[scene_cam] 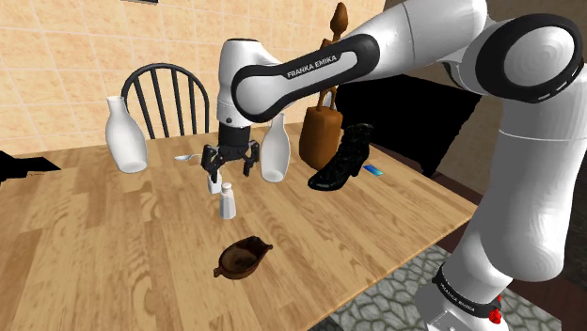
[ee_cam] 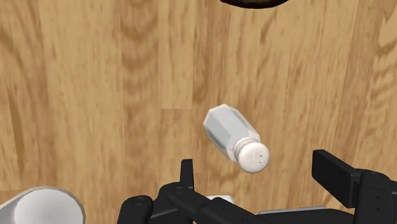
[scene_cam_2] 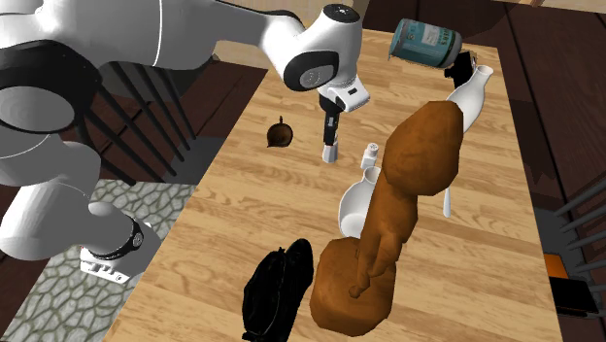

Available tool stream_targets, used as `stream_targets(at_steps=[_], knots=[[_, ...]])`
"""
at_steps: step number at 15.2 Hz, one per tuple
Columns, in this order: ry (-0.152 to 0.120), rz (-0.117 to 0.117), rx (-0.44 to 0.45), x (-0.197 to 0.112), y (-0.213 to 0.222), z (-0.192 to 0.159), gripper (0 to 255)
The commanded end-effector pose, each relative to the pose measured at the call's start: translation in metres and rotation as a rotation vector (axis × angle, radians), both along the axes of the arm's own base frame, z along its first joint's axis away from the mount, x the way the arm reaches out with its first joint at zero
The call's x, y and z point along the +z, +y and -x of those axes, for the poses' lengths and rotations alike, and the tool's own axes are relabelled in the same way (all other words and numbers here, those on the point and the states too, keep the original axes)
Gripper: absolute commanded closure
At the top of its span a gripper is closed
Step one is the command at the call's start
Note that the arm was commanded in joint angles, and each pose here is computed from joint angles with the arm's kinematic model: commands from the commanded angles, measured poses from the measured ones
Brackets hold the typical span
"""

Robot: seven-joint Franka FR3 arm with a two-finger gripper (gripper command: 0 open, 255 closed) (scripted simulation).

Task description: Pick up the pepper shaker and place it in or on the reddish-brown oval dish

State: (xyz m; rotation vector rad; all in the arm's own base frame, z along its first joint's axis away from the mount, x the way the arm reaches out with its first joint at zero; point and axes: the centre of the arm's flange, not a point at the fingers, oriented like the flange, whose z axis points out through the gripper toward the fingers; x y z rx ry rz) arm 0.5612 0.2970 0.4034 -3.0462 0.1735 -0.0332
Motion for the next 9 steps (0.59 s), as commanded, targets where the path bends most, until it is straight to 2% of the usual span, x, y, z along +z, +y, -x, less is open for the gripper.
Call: stream_targets(at_steps=[1, 6, 9], knots=[[-0.001, -0.002, -0.001, -0.009, 0.006, -0.003, 0], [-0.001, -0.002, -0.001, -0.035, 0.008, -0.004, 0], [-0.001, -0.002, -0.001, -0.038, 0.008, -0.004, 0]])
